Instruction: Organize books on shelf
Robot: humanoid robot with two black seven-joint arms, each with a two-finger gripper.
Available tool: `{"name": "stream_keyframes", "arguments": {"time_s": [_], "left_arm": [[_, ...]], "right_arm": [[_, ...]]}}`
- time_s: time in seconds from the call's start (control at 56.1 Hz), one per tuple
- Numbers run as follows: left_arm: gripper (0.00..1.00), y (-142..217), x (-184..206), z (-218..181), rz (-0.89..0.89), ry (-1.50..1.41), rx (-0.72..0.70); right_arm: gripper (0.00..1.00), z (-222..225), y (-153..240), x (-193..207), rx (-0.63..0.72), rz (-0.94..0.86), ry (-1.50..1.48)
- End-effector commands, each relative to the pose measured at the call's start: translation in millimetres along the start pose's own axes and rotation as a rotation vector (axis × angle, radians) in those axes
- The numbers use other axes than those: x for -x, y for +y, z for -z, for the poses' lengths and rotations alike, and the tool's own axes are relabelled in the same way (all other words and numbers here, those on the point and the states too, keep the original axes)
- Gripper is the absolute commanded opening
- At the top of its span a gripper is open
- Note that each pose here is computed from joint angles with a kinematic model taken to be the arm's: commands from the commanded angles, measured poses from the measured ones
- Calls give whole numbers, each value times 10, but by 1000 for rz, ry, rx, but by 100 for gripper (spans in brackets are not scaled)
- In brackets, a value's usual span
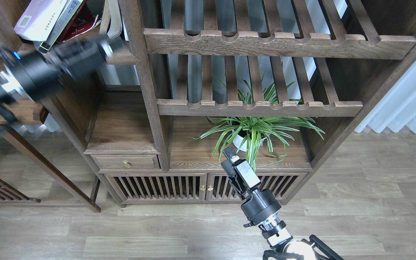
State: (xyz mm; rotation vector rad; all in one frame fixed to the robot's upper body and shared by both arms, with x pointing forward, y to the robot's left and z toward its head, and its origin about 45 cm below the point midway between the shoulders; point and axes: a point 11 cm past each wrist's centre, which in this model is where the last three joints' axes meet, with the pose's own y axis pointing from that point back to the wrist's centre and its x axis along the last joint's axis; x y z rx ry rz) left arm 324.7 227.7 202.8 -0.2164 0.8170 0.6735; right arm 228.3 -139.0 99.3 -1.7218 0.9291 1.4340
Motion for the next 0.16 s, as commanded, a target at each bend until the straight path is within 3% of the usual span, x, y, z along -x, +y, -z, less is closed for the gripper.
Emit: {"name": "stream_keyframes", "arguments": {"time_s": [0.0,0.143], "left_arm": [[79,294,-232,472,-85,176,67],[81,318,-269,502,-96,214,114]], "right_arm": [[99,14,15,-10,-2,-4,3],[99,-14,22,-28,5,-10,0]]}}
